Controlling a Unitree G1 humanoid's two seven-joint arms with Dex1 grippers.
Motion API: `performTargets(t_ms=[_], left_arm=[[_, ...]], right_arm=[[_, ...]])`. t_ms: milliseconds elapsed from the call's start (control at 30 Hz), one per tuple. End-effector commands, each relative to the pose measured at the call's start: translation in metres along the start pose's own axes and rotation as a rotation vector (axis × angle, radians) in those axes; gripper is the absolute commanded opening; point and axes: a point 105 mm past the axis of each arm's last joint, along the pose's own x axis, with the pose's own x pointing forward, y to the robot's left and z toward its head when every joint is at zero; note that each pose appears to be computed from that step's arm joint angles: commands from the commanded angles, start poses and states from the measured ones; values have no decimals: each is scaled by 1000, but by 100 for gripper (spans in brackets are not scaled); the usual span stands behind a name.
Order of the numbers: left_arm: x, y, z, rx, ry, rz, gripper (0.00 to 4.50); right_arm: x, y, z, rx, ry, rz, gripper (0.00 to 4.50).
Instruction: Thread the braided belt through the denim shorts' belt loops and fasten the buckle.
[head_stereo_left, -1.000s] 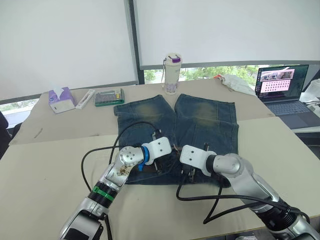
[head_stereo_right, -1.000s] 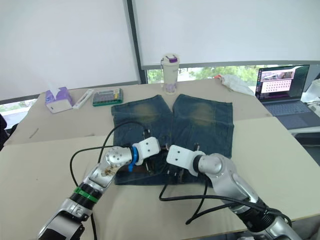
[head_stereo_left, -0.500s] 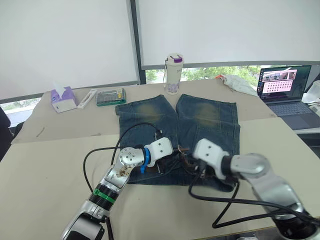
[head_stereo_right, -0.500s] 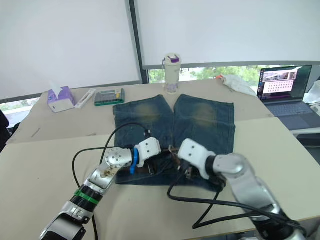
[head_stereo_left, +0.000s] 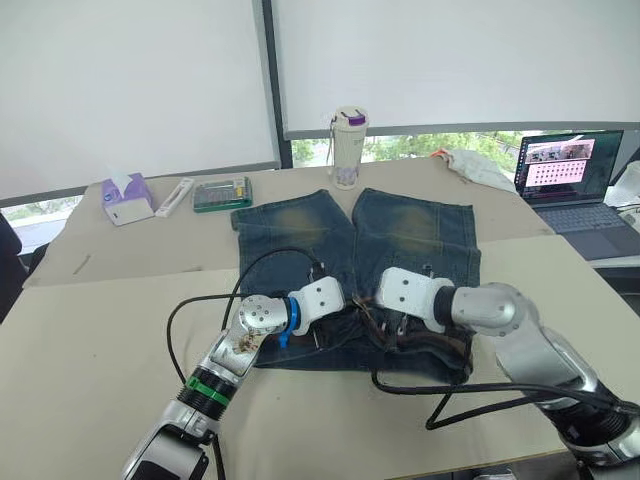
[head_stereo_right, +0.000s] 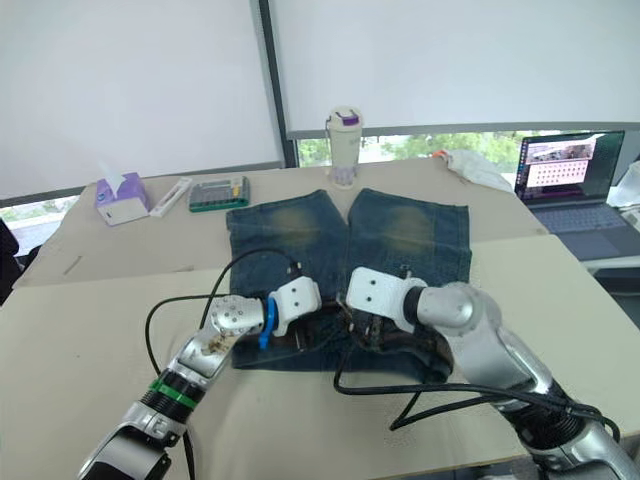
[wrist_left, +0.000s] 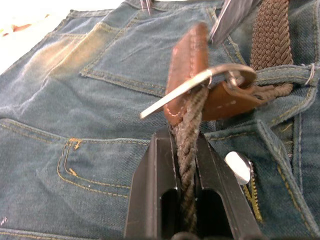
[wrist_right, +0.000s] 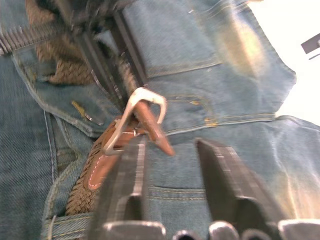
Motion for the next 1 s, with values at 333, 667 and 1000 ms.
performTargets(t_ms=[333, 667, 1000], left_arm=[[-9, 7, 27, -157, -121, -11, 81], [-81, -26, 16, -606, -2, -294, 109], [-77, -59, -88, -512, 412, -167, 5]], right_arm=[[-7, -12, 3, -107, -3, -31, 0], [-32, -21, -12, -52, 36, -129, 0], [-65, -27, -16, -74, 50, -194, 0]])
